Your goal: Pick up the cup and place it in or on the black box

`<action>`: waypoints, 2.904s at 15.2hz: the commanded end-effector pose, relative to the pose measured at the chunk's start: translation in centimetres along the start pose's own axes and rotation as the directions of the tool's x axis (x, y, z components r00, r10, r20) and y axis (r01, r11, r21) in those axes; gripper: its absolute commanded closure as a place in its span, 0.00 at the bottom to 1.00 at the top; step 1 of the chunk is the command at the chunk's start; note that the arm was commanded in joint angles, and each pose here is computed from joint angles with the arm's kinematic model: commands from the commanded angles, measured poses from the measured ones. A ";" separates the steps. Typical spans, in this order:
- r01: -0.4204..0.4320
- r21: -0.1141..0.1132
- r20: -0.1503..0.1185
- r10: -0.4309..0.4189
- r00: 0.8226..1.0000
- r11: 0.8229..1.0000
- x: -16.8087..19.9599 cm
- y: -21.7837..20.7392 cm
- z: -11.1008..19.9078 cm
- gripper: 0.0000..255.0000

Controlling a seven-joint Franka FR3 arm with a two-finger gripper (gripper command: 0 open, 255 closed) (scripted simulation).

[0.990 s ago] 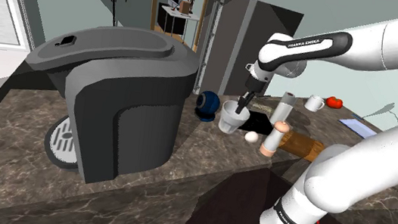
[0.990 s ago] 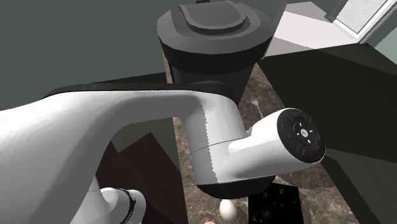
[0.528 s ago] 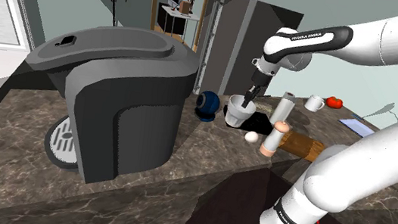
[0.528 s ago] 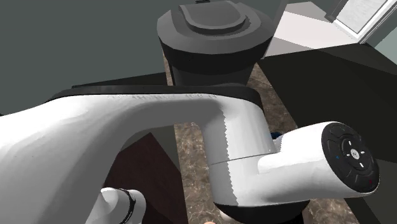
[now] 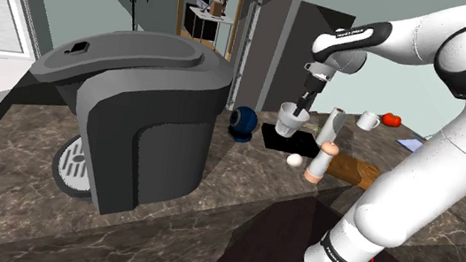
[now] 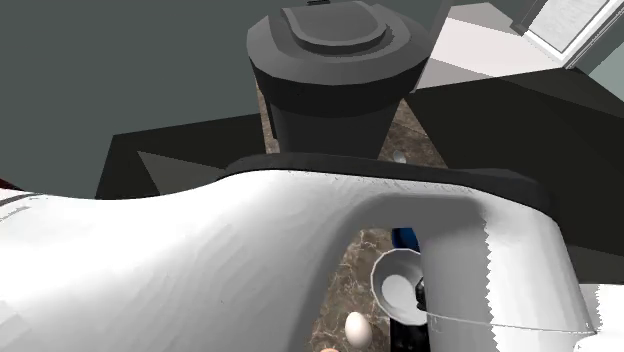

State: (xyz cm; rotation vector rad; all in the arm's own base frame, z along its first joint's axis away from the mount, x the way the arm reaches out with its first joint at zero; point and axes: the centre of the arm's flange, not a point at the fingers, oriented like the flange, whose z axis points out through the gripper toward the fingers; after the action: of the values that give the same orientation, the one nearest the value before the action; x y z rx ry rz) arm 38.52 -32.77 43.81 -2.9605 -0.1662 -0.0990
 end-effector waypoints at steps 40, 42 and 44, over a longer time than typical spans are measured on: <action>0.002 0.000 0.000 -0.002 1.000 1.000 -1.2 16.5 5.4 0.00; 0.002 -0.001 0.000 -0.002 1.000 1.000 -1.3 16.5 5.6 0.00; 0.002 -0.001 0.000 -0.002 1.000 1.000 -1.3 16.5 2.9 0.00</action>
State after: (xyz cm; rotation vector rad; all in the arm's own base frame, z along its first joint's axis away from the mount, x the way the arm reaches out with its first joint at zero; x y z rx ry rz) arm 39.55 -48.33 37.10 -2.9614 -0.1698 -0.1004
